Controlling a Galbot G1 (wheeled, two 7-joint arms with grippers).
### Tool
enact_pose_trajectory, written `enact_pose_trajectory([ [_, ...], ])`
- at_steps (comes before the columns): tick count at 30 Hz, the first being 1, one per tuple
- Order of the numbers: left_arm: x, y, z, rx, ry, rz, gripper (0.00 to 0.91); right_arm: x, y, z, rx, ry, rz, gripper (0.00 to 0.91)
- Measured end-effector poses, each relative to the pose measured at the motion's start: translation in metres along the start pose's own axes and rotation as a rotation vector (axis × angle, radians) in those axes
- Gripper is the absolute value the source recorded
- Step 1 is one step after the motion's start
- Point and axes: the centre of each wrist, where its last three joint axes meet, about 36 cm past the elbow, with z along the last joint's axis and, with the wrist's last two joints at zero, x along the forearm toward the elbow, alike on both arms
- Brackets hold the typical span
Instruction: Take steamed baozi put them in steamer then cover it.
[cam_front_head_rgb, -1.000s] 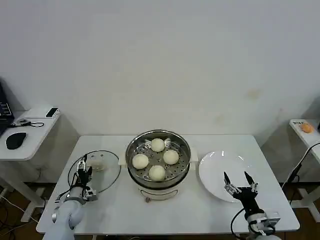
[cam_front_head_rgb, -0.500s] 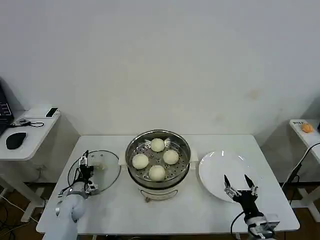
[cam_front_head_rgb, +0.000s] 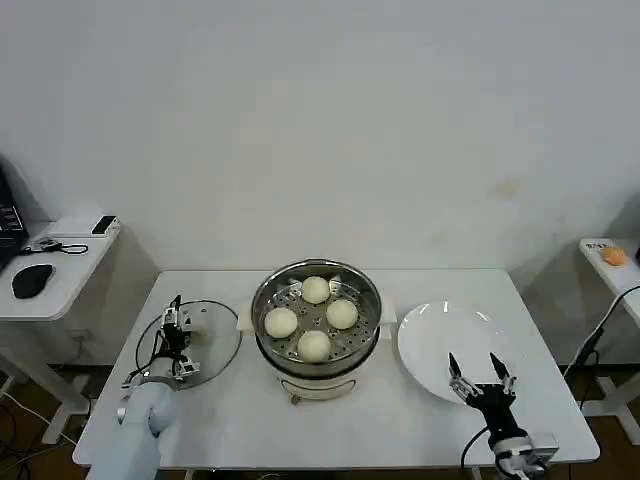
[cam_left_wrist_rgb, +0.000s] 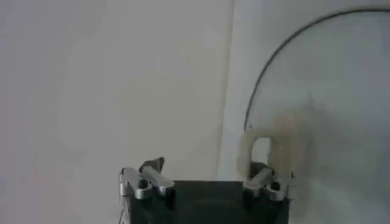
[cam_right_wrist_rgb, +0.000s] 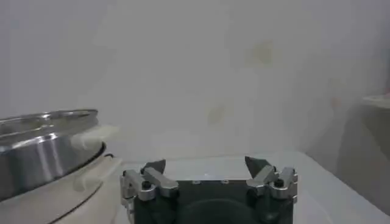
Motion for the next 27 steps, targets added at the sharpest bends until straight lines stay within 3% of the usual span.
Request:
enact_pose_trajectory([
  [17,0.002,-0.011,0.011,-0.007,0.015,0.018,0.0,0.0,-0.011,-0.002,0.001,0.005,0.014,0.907],
  [27,0.016,0.006,0.018,-0.045,0.024,-0.007,0.0,-0.008,-0.025,-0.012,-0.02,-0.016,0.043,0.907],
])
